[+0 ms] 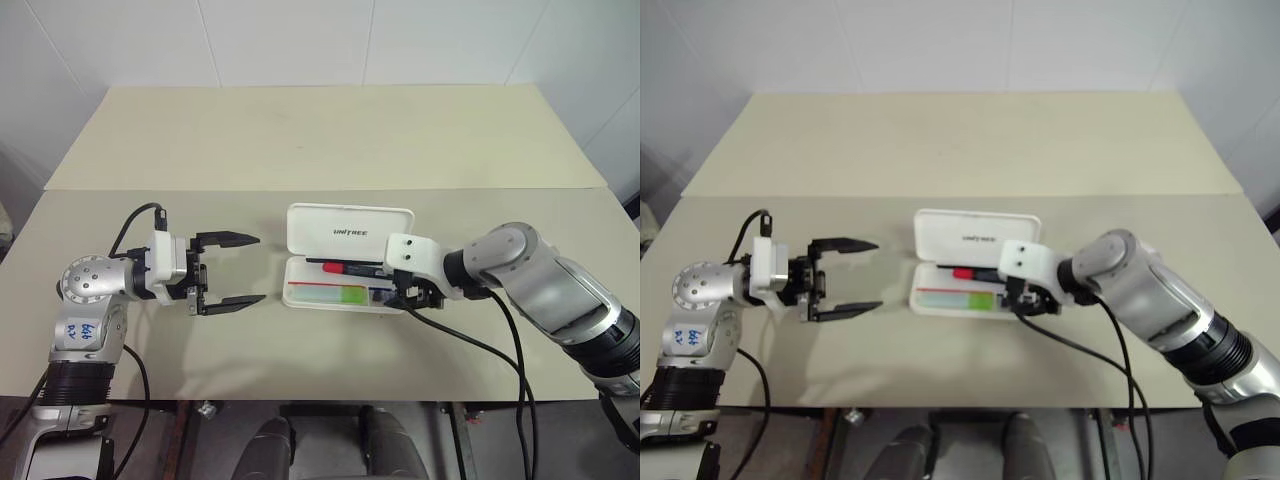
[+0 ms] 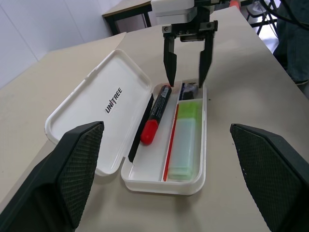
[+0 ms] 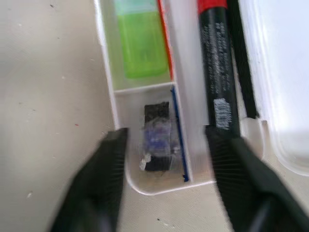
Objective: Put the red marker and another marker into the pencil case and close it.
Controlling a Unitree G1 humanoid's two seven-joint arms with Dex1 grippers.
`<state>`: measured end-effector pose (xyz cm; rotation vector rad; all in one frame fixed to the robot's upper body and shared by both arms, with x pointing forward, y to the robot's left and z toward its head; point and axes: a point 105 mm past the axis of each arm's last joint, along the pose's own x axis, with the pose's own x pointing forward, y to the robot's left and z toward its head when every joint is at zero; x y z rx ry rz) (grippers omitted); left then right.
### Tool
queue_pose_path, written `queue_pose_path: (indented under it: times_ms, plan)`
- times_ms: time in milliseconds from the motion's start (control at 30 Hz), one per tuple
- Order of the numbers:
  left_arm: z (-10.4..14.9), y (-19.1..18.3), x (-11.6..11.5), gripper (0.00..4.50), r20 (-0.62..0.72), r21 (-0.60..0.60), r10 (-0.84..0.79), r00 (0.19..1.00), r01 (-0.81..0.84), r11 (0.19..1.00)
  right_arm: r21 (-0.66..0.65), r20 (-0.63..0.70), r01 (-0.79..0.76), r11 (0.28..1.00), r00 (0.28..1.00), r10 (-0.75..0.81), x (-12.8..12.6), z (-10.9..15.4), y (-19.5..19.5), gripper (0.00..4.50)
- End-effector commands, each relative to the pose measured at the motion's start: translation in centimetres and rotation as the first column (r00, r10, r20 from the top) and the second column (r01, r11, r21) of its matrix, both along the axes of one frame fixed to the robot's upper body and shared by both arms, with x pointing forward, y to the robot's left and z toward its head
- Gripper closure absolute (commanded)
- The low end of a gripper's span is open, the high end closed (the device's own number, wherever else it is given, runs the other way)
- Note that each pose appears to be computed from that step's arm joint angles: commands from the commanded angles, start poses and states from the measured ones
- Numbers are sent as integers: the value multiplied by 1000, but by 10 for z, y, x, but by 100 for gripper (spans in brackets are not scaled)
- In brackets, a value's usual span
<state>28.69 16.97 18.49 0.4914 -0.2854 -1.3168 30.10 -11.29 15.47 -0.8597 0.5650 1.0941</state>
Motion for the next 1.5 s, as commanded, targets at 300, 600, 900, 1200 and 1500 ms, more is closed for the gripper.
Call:
queue_pose_path:
  times_ms: [300, 600, 900, 1200, 1500]
  plan:
    - [14, 1, 22, 0, 109, -27, 72, 991, -69, 997, 341, 159, -83, 936, 987, 29, -7, 54, 21, 5]
    - [32, 0, 58, 0, 158, -67, 119, 980, -109, 992, 580, 255, -91, 809, 964, -74, -13, 55, -8, 5]
    - [42, -1, 96, 261, 108, -59, 169, 980, -164, 985, 603, 323, -131, 787, 942, -90, -20, 59, -39, 0]
    - [38, 2, 135, 447, 9, 40, 366, 931, -366, 930, 690, 350, -126, 713, 920, -176, -15, 78, -72, 0]
    - [27, -42, 147, 447, -58, 49, 352, 934, -349, 936, 601, 302, -110, 791, 948, -97, -24, 58, -100, 0]
